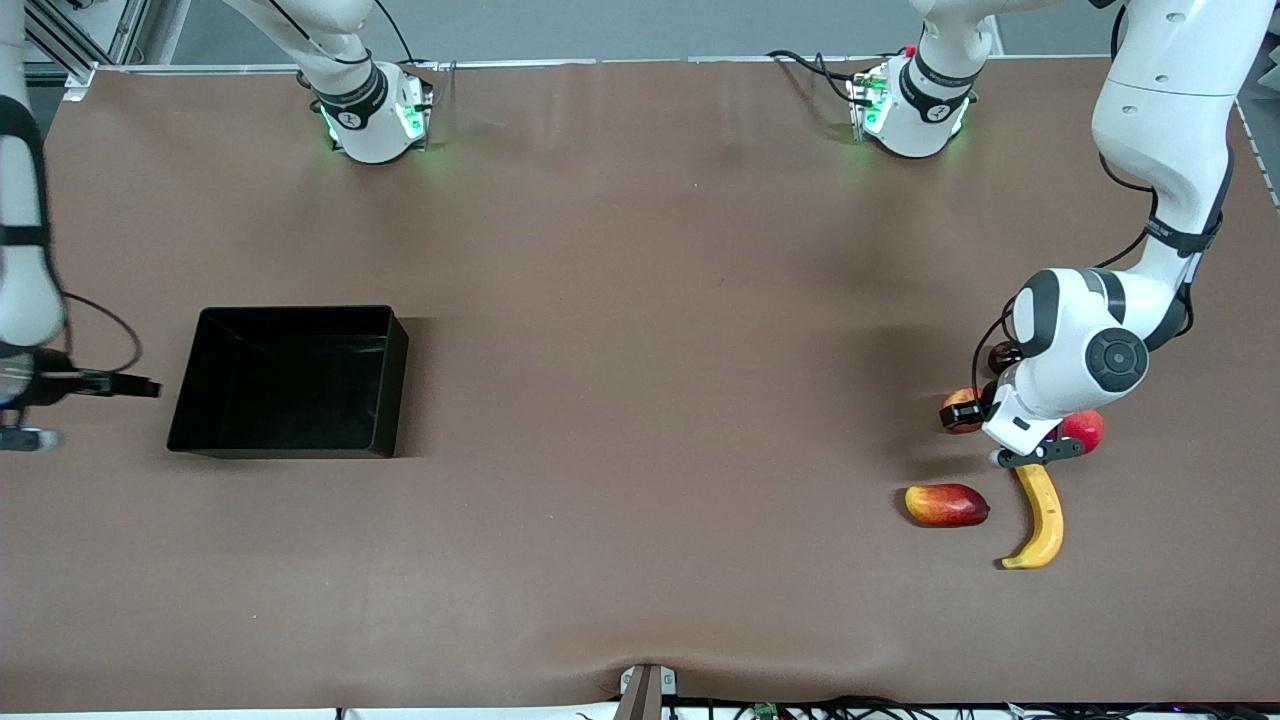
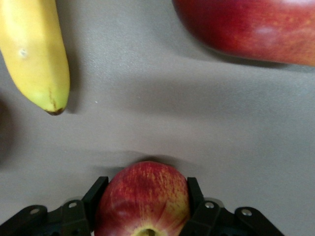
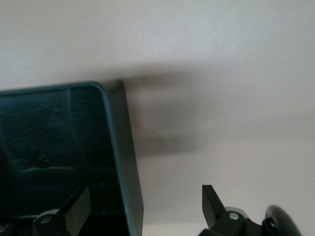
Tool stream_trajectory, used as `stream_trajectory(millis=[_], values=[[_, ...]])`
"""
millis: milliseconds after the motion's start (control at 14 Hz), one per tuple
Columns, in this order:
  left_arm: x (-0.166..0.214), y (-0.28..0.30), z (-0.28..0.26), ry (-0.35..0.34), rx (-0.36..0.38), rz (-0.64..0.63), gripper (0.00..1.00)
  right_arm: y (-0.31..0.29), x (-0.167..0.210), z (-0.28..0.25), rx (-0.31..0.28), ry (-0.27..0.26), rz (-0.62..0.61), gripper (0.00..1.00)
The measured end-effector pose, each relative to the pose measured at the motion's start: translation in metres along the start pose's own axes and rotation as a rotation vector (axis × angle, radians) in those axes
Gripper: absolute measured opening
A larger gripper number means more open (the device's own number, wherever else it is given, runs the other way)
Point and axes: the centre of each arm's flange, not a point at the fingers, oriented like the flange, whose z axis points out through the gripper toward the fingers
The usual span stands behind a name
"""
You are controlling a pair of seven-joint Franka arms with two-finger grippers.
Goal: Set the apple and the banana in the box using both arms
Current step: 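Lift the apple with the left gripper while the right gripper grips the box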
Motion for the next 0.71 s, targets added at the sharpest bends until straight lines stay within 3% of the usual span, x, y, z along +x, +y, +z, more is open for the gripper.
stream_trajectory(millis=[214, 429, 714], values=[[0.001, 0.02, -0.018, 0.006, 0.005, 0.017, 0.69, -0.005, -0.017, 0.052, 0.004, -0.012, 0.002, 1.0], [0.004, 0.034, -0.067, 0.042, 0.011, 0.02, 0.69, -0.008, -0.023, 0.064, 0.028, -0.017, 0.018, 0.67], [0.003, 0.033, -0.141, 0.036, 0.036, 0.012, 0.69, -0.007, -0.024, 0.06, 0.037, -0.008, 0.027, 0.26]])
